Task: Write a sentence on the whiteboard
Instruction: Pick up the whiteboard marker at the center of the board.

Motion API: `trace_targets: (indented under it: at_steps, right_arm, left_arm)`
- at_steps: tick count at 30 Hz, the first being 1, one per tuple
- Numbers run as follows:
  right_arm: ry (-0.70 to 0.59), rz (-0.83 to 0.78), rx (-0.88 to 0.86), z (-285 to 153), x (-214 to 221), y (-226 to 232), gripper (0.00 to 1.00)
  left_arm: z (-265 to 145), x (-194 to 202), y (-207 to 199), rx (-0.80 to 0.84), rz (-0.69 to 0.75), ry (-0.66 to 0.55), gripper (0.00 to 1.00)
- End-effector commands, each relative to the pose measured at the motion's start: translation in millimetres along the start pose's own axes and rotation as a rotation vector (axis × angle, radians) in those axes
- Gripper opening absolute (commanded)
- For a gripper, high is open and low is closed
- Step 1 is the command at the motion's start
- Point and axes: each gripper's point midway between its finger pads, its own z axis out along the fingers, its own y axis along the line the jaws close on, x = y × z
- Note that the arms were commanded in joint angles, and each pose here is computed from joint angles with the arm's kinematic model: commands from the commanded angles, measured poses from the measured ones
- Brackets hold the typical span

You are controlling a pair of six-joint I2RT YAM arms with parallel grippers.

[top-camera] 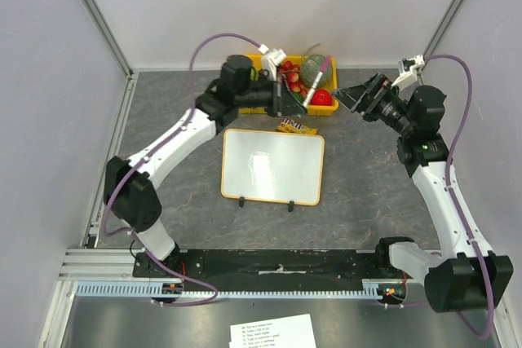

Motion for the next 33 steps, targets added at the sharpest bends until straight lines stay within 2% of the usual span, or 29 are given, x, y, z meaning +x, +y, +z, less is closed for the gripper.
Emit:
trace_targets:
  at_steps: [1,7,12,15,17,22,27,33]
  right_arm:
    - [0.093,-0.096,-0.176,6.2,-1.3,35.5,0.98]
    - [0.194,-0.147,-0.399,25.6,24.4,88.5,0.97]
    - [0.245,-0.110,-0.628,35.2,52.5,146.0,0.86]
    - [0.274,-0.071,-0.781,30.8,58.5,180.2,0.76]
    - [0.261,-0.087,-0.869,25.1,57.8,201.1,0.73]
    - [0.287,-0.141,-0.887,32.6,64.8,213.6,0.59]
    - [0.319,-0.172,-0.895,31.8,71.3,211.5,0.56]
    - [0.420,-0.199,-0.832,39.8,92.5,197.6,0.53]
  left_arm:
    - [-69.7,-47.3,-17.2,-0.020,0.107,-0.104,0.02]
    - [-136.9,-52.0,-20.1,0.056,0.105,-0.095,0.02]
    - [-162.4,-29.7,-52.4,0.179,0.187,-0.016,0.02]
    - [-169.1,-18.1,-58.7,0.185,0.206,0.008,0.02]
    - [-171.5,-11.2,-61.6,0.204,0.200,0.025,0.02]
    - [-174.5,0.2,-63.7,0.214,0.186,0.057,0.02]
    - [-176.0,9.6,-60.9,0.204,0.172,0.083,0.02]
    - [-177.2,17.3,-60.8,0.219,0.168,0.106,0.02]
